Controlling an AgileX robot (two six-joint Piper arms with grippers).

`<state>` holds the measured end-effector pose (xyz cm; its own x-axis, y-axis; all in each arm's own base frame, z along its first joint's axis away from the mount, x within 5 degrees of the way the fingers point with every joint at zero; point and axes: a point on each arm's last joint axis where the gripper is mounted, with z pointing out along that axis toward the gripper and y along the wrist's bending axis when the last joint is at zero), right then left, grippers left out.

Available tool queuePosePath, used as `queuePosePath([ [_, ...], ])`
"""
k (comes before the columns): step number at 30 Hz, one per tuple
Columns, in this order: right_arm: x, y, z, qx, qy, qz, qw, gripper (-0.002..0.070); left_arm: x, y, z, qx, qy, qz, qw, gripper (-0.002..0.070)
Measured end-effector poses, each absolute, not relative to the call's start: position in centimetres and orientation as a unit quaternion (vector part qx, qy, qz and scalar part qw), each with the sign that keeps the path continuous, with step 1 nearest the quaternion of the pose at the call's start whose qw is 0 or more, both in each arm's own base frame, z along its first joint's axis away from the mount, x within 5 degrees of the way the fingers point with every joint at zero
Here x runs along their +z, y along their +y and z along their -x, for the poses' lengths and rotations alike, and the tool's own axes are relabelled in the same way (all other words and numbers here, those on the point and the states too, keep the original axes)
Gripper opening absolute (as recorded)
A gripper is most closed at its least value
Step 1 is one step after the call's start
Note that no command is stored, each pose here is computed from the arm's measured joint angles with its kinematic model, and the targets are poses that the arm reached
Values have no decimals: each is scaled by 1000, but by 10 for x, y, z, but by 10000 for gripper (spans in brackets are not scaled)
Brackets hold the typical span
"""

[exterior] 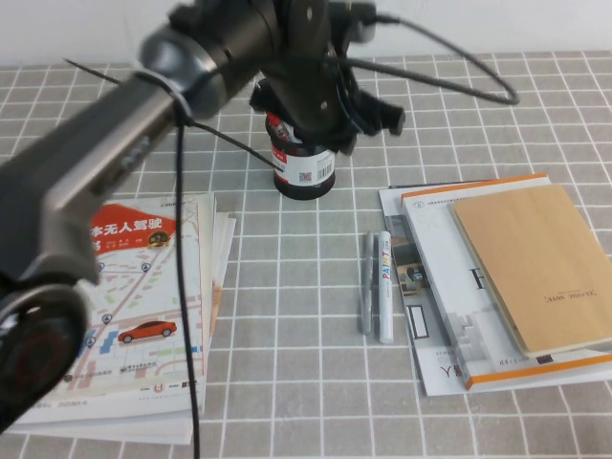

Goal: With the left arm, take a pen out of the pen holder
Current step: 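Take a marker out of the pen holder and lay it on the table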

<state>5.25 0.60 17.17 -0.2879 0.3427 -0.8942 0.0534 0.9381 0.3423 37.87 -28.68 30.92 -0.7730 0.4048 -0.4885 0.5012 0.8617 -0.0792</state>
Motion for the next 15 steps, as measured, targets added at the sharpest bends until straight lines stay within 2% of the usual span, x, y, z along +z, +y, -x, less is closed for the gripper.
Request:
queuePosePath([
  [3,172,6,-53,124,793,-125,583,-13,338,-279,-361,-105,917,-258,284,15],
  [5,172,6,-53,124,793,-125,583,-13,346,-274,-352,-113,907,-262,311,8],
  [9,172,6,-53,124,793,-125,583,-13,350,-252,-321,-129,887,-266,355,1],
  [15,172,6,-53,124,793,-125,583,-13,350,-194,-252,-133,856,-272,419,0],
])
